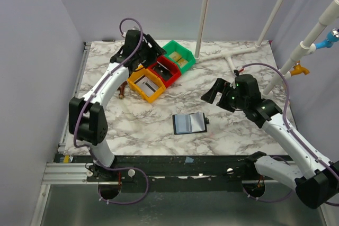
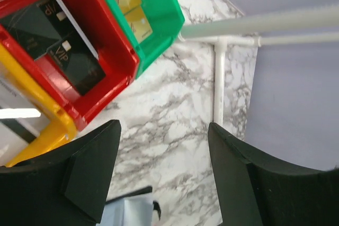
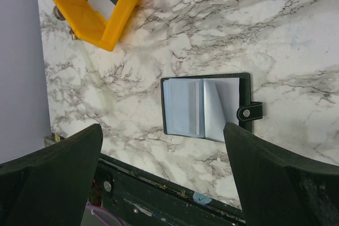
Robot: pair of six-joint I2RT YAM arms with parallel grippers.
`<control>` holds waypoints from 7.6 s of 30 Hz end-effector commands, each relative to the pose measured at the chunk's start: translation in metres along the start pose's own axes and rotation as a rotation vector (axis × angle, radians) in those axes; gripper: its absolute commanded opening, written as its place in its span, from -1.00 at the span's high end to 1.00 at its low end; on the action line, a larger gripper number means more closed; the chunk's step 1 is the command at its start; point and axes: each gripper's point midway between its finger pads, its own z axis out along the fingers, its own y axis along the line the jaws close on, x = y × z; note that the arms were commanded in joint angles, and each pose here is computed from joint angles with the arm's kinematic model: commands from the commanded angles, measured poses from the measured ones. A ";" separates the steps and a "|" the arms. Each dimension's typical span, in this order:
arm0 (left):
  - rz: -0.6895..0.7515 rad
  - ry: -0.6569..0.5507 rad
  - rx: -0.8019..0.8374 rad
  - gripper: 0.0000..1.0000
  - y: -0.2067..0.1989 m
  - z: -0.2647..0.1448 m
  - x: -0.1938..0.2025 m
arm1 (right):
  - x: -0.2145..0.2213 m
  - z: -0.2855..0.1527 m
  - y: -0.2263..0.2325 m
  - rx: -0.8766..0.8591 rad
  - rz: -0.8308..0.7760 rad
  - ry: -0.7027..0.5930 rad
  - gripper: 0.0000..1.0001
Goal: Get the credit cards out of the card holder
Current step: Place the credit card in the storage box, then remove the credit card from the card holder.
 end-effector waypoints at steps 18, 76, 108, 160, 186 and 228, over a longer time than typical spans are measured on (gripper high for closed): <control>0.304 0.307 0.099 -0.39 0.095 -0.124 0.160 | 0.076 0.060 0.000 0.194 -0.229 0.111 -0.99; 0.274 0.421 0.086 -0.38 0.129 -0.114 0.201 | 0.162 0.125 -0.047 0.488 -0.463 0.216 0.19; 0.327 0.569 0.142 0.44 0.095 -0.094 0.252 | 0.144 0.108 -0.057 0.423 -0.262 0.153 0.80; 0.299 0.504 0.075 0.51 0.119 -0.097 0.226 | 0.174 0.116 -0.068 0.573 -0.533 0.202 0.76; 0.367 0.630 0.135 0.69 0.079 -0.072 0.272 | 0.154 0.112 -0.064 0.305 -0.140 0.231 0.91; 0.416 0.722 0.032 1.00 0.094 -0.027 0.318 | 0.120 0.092 -0.055 0.168 -0.033 0.208 0.25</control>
